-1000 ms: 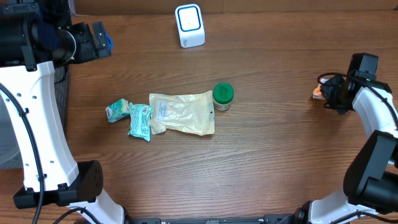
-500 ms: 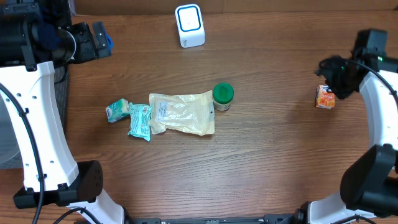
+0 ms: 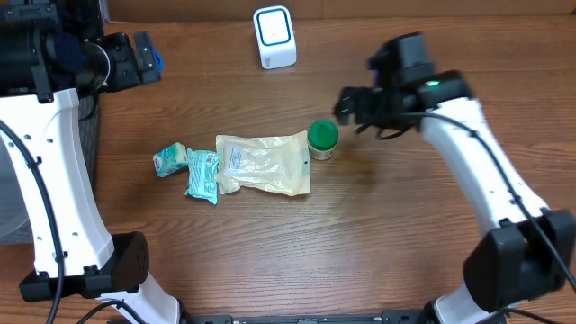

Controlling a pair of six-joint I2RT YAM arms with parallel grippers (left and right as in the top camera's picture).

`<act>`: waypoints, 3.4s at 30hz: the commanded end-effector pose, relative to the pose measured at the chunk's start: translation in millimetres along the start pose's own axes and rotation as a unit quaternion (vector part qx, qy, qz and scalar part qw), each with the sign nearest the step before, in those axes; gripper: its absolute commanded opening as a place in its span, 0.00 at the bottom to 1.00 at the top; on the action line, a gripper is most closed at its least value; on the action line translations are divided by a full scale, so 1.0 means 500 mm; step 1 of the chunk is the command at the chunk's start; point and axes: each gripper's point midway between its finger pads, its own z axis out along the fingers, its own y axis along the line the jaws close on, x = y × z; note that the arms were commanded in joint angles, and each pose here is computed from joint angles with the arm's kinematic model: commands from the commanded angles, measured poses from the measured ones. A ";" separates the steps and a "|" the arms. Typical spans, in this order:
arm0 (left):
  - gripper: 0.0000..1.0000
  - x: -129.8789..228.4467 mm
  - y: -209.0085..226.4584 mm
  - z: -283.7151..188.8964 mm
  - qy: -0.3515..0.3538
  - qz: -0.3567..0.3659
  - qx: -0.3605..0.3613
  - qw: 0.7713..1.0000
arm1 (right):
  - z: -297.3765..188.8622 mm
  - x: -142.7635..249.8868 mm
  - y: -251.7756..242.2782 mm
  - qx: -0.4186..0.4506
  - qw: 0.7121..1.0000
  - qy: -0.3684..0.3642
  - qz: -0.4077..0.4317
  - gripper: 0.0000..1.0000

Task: Scan the item barcode
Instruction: 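Move the right gripper over the green-lidded jar, then close the right gripper on the green-lidded jar and lift it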

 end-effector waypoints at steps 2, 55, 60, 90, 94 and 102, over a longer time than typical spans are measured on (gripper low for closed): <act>0.99 -0.002 -0.003 -0.001 -0.002 0.011 -0.001 1.000 | 0.054 0.009 0.008 0.030 0.999 0.015 -0.031 1.00; 0.99 -0.002 -0.003 -0.001 -0.002 0.011 -0.001 1.000 | 0.201 0.063 0.011 0.031 0.982 0.080 -0.166 0.79; 1.00 -0.002 -0.003 -0.001 -0.002 0.011 -0.001 1.000 | 0.203 0.074 0.008 0.070 0.977 0.083 -0.185 0.79; 1.00 -0.002 -0.003 -0.001 -0.002 0.011 -0.001 1.000 | 0.212 0.060 0.013 0.096 0.991 0.052 -0.075 0.63; 0.99 -0.002 -0.003 -0.001 -0.002 0.011 -0.001 1.000 | 0.208 0.069 -0.001 0.120 0.991 0.050 0.027 0.52; 1.00 -0.002 -0.003 -0.001 -0.002 0.011 -0.001 1.000 | 0.195 0.105 -0.006 0.131 0.979 0.081 0.135 0.76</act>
